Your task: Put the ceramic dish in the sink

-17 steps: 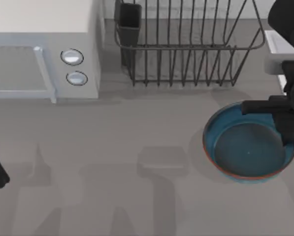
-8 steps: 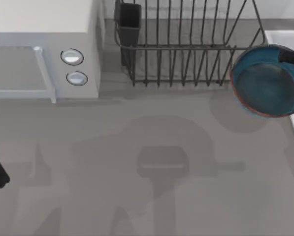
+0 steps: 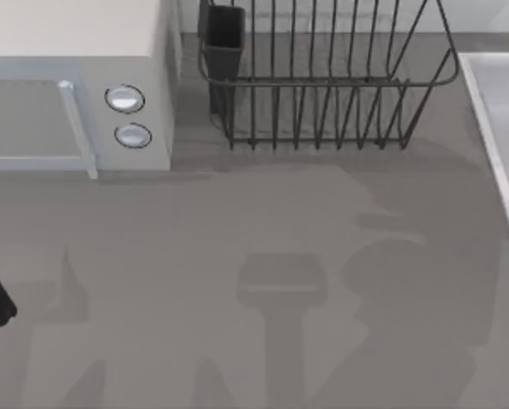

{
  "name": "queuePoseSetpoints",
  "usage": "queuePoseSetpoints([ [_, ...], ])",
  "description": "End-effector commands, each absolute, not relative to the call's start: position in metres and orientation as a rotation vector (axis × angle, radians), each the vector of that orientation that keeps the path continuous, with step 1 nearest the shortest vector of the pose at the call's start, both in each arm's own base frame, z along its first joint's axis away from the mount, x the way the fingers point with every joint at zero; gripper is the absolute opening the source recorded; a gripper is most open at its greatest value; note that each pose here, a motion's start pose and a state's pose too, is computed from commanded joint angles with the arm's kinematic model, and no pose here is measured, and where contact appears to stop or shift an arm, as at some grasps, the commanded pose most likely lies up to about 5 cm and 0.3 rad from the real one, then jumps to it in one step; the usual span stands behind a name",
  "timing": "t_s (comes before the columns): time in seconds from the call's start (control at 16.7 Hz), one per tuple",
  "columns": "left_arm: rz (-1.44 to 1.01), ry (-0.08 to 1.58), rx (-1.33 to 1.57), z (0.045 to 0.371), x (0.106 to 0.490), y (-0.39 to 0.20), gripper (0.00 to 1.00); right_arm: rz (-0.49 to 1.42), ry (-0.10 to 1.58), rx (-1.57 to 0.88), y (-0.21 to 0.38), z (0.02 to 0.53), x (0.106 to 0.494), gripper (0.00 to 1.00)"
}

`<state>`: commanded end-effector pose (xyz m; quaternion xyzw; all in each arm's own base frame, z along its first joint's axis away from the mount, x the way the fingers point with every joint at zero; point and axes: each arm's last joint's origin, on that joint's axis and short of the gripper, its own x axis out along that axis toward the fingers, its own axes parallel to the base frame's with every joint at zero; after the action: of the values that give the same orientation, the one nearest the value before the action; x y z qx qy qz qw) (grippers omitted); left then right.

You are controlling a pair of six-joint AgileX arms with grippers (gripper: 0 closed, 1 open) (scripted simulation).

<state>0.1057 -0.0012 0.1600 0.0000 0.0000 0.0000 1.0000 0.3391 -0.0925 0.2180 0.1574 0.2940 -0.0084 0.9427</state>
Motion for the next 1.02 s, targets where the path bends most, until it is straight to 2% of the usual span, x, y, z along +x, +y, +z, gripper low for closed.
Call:
queuePoseSetpoints([
  [0.24,0.000,0.000,0.000,0.160,0.106,-0.001,1.00,-0.035,0.341,0.211,-0.131,0.208,0.315,0.00],
  [0.54,0.000,0.000,0.000,0.160,0.106,-0.001,1.00,-0.026,0.109,0.070,-0.140,0.207,0.282,0.00],
  [0.78,0.000,0.000,0.000,0.160,0.106,-0.001,1.00,-0.012,0.009,0.005,-0.137,0.209,0.268,0.00],
  [1.02,0.000,0.000,0.000,0.160,0.106,-0.001,1.00,-0.010,0.000,0.000,-0.136,0.209,0.267,0.00],
])
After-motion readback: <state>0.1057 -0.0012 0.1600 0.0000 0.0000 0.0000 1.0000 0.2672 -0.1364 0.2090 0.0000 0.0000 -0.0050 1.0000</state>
